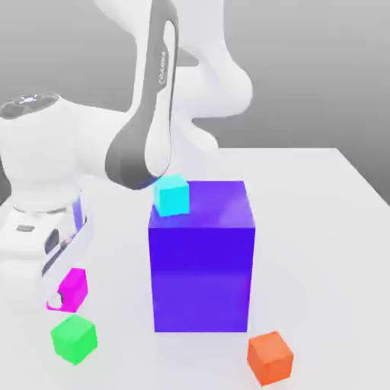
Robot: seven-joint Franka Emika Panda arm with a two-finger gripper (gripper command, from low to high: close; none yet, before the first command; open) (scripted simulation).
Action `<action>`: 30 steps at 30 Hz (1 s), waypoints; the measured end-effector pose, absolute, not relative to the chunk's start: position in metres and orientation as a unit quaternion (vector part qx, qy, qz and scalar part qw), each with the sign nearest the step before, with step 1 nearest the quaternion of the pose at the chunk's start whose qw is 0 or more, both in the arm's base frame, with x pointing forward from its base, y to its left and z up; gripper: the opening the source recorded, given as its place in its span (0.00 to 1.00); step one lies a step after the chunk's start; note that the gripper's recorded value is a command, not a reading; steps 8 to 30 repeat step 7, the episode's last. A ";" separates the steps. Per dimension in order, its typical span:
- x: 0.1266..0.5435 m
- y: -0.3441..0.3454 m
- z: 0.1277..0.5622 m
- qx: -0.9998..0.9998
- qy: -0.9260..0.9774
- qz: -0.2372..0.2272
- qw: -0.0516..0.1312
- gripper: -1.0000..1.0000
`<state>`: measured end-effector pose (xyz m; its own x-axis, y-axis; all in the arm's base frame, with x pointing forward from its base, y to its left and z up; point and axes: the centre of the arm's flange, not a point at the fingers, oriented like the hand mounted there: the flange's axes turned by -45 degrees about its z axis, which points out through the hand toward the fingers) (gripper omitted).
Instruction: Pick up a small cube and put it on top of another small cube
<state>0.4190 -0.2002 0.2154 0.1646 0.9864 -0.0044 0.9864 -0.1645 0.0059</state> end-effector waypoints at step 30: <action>0.417 -0.200 0.182 0.764 0.645 0.000 0.000 1.00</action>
